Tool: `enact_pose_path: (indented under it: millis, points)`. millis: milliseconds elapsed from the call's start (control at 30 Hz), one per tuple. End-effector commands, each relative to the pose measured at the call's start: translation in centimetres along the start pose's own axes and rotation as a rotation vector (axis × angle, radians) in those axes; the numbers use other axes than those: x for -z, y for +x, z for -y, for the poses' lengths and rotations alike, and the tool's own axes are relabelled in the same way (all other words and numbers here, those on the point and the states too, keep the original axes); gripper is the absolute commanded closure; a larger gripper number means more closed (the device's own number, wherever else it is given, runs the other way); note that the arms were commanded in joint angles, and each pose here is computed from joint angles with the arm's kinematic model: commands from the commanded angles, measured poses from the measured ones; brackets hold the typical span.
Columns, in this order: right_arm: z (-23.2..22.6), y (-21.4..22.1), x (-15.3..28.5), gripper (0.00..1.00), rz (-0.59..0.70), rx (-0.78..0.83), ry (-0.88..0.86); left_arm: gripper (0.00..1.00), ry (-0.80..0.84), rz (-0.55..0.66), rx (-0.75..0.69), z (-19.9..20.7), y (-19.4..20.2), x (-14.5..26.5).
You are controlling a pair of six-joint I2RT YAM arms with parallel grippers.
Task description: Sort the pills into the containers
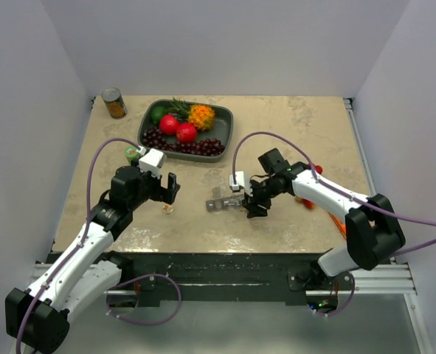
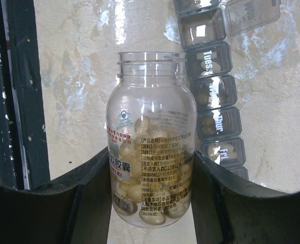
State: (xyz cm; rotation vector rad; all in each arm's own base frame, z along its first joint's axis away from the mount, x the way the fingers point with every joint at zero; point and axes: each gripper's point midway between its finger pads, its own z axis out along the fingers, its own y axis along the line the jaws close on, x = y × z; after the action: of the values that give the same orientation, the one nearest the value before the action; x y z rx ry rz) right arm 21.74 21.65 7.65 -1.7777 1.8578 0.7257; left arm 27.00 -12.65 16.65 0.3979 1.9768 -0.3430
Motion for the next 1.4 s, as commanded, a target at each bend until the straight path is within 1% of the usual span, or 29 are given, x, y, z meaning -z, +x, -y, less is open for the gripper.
enact_pose_path:
  millis: [0,500,833,1367]
  points:
    - [1.8,-1.8,-0.1,1.0,-0.008,0.019,0.046,0.0,-0.021,0.067,-0.023,-0.4,-2.7,0.3]
    - [3.3,-1.6,-2.3,1.0,-0.142,-0.028,0.052,0.01,-0.027,0.072,-0.023,-0.5,-2.8,0.5]
    - [4.0,-1.5,-2.8,1.0,-0.21,-0.05,0.072,0.0,-0.026,0.078,-0.024,-0.5,-3.0,0.6]
    - [3.9,-1.2,-2.9,1.0,-0.316,-0.06,0.088,0.0,-0.028,0.083,-0.025,-0.5,-3.1,0.7]
